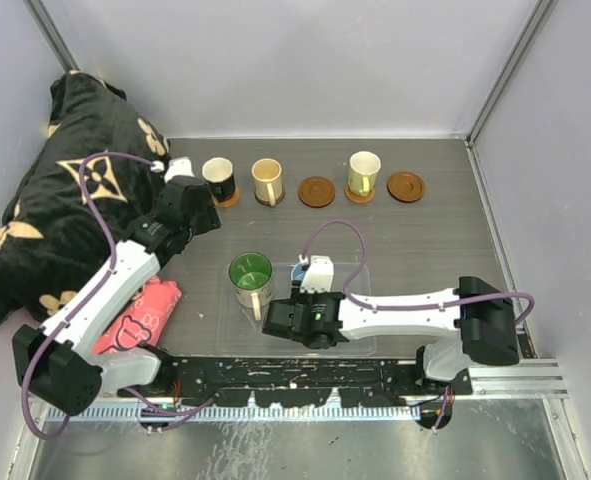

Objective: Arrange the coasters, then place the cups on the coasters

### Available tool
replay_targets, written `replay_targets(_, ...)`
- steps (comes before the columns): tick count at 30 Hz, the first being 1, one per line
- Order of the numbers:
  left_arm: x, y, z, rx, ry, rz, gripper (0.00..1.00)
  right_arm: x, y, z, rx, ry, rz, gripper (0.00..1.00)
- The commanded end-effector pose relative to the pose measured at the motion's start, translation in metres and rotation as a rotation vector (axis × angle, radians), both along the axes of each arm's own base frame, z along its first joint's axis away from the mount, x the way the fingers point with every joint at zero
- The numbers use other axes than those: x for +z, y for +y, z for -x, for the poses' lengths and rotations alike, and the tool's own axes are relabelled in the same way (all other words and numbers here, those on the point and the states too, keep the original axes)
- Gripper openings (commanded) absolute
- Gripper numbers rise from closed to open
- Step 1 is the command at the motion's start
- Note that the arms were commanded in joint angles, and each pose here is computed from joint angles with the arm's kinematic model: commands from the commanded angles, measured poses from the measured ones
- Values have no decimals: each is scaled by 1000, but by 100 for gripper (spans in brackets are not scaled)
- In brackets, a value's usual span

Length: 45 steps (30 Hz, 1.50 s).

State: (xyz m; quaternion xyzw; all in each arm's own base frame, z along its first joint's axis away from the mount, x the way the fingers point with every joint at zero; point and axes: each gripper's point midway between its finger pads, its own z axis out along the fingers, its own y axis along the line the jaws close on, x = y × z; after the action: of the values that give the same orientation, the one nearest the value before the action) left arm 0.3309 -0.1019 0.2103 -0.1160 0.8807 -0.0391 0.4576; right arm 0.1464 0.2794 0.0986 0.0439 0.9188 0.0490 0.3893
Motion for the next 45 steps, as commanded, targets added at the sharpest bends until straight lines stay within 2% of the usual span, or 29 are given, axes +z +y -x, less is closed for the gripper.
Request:
replay_targets(1, 8, -2, 4, -7, -29, 25, 55, 4, -1, -13, -56, -77, -10, 42)
replay_targets(17, 6, -6, 1, -18, -20, 4, 55, -17, -7, -40, -58, -57, 23, 42)
replay_targets(36, 4, -5, 1, -14, -19, -6, 56, -32, -5, -48, -54, -22, 41, 34)
replay_targets(44, 5, -3, 2, -11, -24, -7, 56, -32, -5, -52, -48, -15, 49, 20)
replay_targets(45, 5, -3, 2, -12, -26, -7, 56, -32, -5, -52, -48, -13, 48, 14)
